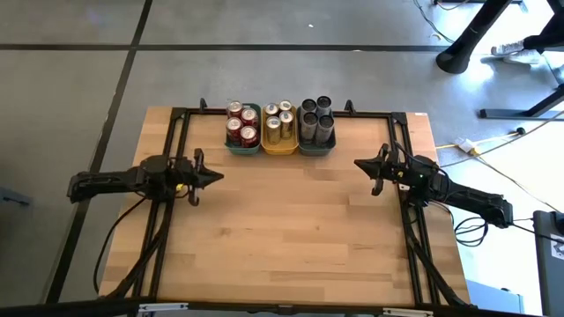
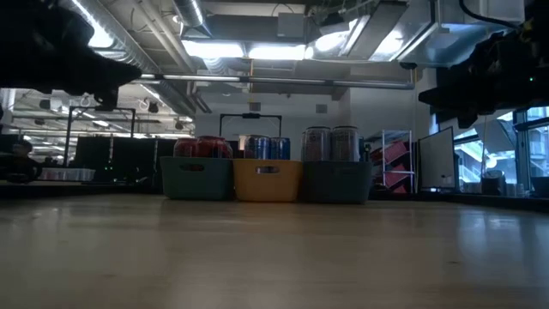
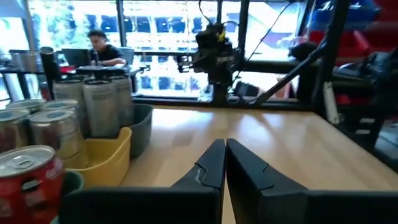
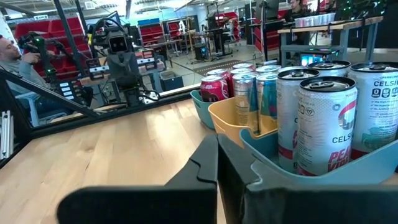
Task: Sort soda cans
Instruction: Return to Home Position
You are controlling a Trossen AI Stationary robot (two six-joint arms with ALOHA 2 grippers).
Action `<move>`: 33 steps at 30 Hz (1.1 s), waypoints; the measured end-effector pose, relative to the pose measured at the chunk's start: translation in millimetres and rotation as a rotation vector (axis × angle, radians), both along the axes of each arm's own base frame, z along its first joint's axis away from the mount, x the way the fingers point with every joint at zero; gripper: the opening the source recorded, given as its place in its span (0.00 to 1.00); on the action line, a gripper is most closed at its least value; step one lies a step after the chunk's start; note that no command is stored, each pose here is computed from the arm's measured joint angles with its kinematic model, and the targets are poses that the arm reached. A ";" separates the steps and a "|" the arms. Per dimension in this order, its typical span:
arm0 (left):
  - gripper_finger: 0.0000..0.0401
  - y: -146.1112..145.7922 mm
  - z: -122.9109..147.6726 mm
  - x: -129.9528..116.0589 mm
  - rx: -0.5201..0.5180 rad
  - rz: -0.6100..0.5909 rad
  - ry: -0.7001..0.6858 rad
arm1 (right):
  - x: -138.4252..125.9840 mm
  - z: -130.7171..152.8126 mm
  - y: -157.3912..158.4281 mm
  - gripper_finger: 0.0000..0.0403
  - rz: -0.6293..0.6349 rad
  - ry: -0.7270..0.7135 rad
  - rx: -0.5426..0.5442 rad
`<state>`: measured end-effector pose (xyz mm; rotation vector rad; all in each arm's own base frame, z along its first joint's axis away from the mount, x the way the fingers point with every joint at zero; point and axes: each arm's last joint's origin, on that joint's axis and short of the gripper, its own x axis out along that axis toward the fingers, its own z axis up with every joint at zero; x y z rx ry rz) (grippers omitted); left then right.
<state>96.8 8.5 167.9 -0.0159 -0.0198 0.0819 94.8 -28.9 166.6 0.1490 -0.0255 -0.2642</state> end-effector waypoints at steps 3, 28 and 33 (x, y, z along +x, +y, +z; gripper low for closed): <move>0.01 1.3 -2.3 1.8 0.012 0.018 0.031 | 0.0 0.0 0.0 0.00 -0.001 0.000 0.000; 0.01 1.4 -4.1 2.9 0.001 0.019 0.051 | 0.0 0.0 0.0 0.00 0.000 0.000 0.000; 0.01 1.5 -4.1 2.9 0.001 0.020 0.051 | 0.0 0.0 0.0 0.00 0.000 0.000 0.000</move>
